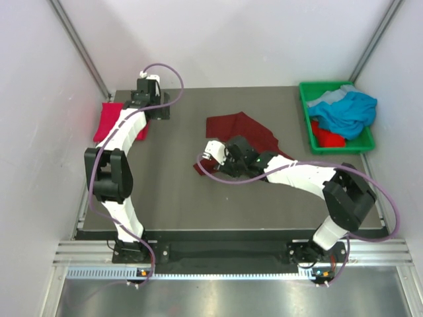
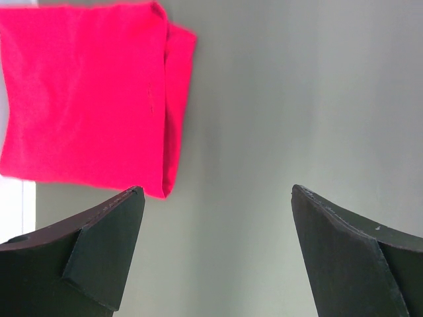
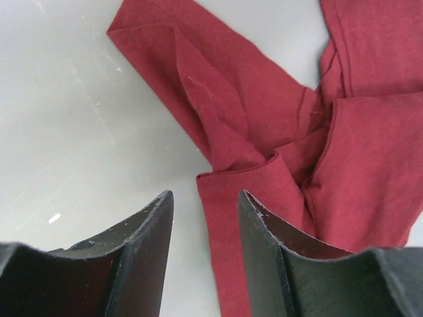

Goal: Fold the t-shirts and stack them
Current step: Flatten the tshirt out

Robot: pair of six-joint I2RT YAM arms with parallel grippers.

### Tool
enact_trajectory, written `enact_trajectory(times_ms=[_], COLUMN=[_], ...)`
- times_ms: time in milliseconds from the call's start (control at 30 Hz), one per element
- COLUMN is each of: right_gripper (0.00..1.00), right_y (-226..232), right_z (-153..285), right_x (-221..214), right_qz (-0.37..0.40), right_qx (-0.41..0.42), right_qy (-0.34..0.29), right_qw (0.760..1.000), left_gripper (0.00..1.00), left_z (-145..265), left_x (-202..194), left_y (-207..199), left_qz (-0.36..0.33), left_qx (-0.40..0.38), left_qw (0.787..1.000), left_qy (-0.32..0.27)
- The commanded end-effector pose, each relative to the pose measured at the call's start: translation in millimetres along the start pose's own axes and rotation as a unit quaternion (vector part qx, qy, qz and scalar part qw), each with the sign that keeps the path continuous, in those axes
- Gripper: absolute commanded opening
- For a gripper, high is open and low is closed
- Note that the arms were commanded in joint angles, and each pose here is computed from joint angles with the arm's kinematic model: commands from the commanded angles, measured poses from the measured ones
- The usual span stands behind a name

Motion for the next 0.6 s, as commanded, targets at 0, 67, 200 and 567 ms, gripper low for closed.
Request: enact_trajectory(times_ms=[0,67,200,567], right_gripper=[0.44,0.45,0.45,0.35], right_y=[2.8,7.4,17.3,16.3], right_z=[-4.3,-2.5,-0.9,-19.2], right_x=[11.9,15.7,9.9,-4.3], right_qz=[0.016,0.019,0.030,0.046], right_qx=[-0.022,-0.021,-0.036,-0.070], right_qy=[-0.025,-0.024,-0.018,0.013], right_qw=[0.999,0.999,0.999,0.996], left_gripper=[0.97,0.97,0.97,0.97], left_z=[18.8,23.8,38.4,56.9], left_x=[4.4,-1.0,-4.0,-11.0], left_y=[9.0,10.5,15.3,24.5], left_qz=[0.015,0.017,0.021,0.030], left_qx=[0.004,0.004,0.009,0.022], left_qw=[0.999,1.000,0.999,0.999], left_qy=[-0.029,-0.024,-0.032,-0.037])
Point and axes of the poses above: each gripper's point midway between its finger pads, its own z axis back along the fingers, its own y axis along the line the jaws close on, x = y × z, the point moved 10 cm from there along z, back along the fingers, and after that the axes turned 10 degrees about -z, right-handed, at the moved point
